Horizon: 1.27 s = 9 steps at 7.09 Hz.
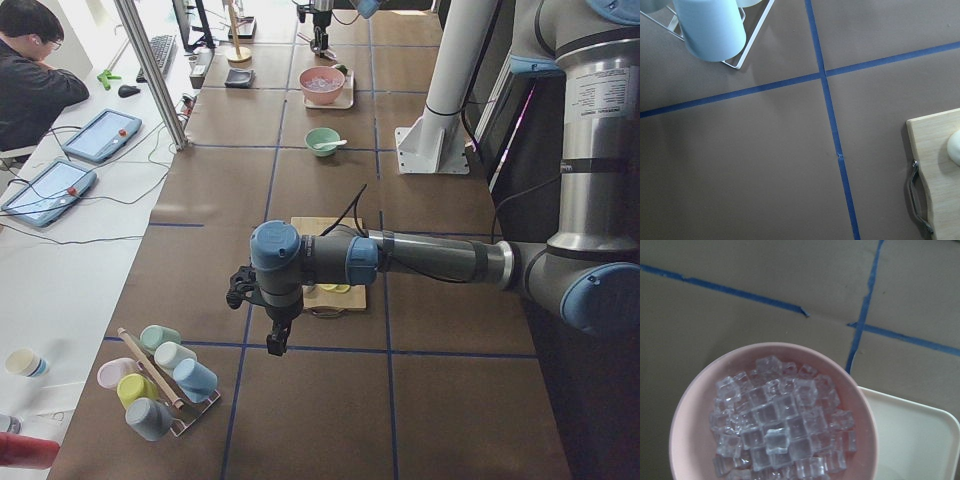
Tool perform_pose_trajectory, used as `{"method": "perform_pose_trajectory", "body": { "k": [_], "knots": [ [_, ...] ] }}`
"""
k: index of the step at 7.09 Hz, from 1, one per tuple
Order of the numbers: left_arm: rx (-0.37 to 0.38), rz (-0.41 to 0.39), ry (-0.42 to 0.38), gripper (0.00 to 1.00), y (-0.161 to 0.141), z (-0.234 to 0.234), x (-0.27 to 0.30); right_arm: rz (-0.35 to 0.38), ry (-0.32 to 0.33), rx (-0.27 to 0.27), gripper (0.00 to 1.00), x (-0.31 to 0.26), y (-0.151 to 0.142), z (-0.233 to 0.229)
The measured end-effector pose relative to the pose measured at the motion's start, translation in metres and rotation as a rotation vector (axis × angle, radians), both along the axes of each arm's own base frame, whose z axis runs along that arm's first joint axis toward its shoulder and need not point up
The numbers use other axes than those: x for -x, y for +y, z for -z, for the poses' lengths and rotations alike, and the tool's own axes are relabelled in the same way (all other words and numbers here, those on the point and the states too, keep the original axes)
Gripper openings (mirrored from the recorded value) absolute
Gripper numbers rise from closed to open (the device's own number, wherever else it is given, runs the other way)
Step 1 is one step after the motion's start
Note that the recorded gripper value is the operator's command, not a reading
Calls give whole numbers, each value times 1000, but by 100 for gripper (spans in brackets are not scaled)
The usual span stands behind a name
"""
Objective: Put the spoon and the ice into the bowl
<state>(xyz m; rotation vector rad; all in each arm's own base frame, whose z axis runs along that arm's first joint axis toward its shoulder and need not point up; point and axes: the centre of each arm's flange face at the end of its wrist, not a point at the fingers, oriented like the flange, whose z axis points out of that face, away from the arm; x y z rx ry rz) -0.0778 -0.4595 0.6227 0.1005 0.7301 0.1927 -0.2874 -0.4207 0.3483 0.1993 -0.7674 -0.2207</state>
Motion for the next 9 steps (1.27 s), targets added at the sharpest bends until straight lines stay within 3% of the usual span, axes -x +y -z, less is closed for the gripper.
{"method": "perform_pose_trajectory", "body": {
  "k": [3, 5, 9],
  "knots": [
    [-1, 0, 0, 100, 1, 0, 0, 47, -8, -25, 98, 56, 9, -28],
    [-3, -1, 0, 100, 1, 0, 0, 50, -16, -32, 85, 64, 6, -34],
    [-3, 0, 0, 100, 6, -1, 0, 19, -21, -3, 78, 76, 1, -32]
  ]
}}
